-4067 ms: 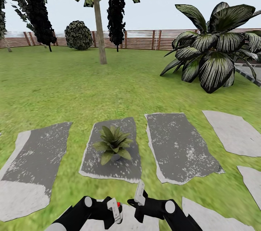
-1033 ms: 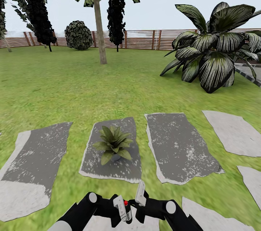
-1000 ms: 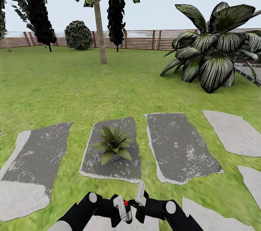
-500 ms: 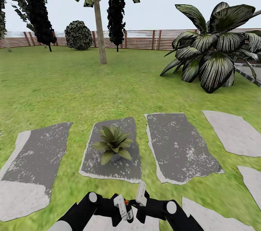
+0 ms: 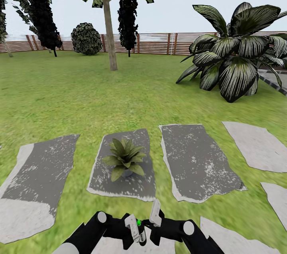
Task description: Pick up the pesticide atomizer in the garden and spray insectifuge to fully cover both potted plants in the garden.
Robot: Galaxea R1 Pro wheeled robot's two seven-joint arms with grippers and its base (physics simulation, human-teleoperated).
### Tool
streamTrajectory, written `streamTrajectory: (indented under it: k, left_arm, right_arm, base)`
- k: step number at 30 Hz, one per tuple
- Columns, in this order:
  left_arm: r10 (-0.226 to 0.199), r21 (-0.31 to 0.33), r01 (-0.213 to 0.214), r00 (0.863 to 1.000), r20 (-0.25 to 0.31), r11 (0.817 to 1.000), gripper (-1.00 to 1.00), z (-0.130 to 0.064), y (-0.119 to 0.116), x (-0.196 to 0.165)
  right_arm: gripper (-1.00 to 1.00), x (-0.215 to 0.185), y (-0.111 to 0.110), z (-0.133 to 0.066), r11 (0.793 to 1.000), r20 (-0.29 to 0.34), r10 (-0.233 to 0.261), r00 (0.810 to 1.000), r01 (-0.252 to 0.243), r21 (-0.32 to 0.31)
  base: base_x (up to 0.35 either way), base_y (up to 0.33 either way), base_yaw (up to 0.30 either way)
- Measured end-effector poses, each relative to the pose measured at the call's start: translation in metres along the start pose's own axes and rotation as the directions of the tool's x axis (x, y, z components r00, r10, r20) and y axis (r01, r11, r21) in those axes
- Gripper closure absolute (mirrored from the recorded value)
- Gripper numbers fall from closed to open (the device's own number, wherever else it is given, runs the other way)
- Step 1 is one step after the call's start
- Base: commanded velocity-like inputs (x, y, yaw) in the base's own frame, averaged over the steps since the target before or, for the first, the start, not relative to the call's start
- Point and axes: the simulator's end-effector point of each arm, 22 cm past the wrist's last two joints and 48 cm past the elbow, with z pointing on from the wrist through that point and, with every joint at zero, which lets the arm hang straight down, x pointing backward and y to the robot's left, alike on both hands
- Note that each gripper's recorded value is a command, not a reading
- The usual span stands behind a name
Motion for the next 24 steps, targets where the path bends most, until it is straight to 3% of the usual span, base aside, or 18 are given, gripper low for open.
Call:
streamTrajectory:
  k: [5, 8, 18, 24]
  left_arm:
    - [-0.004, -0.009, 0.003, 1.000, -0.031, 1.000, 1.00, -0.006, 0.005, 0.015]
    - [-0.016, -0.037, 0.013, 0.997, -0.081, 0.999, 1.00, -0.025, 0.020, 0.046]
    - [-0.046, -0.102, 0.028, 0.984, -0.171, 0.994, 1.00, -0.073, 0.051, 0.106]
    - [-0.060, -0.135, 0.031, 0.974, -0.219, 0.990, 1.00, -0.101, 0.066, 0.136]
  right_arm:
    - [1.00, 0.000, 0.000, 0.000, 1.000, 0.000, 0.000, 1.000, 0.000, 0.000]
    - [1.00, 0.000, 0.000, 0.000, 1.000, 0.000, 0.000, 1.000, 0.000, 0.001]
    - [1.00, 0.001, 0.000, 0.000, 1.000, -0.004, 0.000, 1.000, -0.001, -0.001]
    - [1.00, 0.020, 0.006, -0.002, 0.999, -0.036, 0.030, 0.999, -0.031, -0.009]
  base:
    - [0.000, 0.000, 0.000]
    - [0.000, 0.000, 0.000]
    - [0.000, 0.000, 0.000]
    - [0.000, 0.000, 0.000]
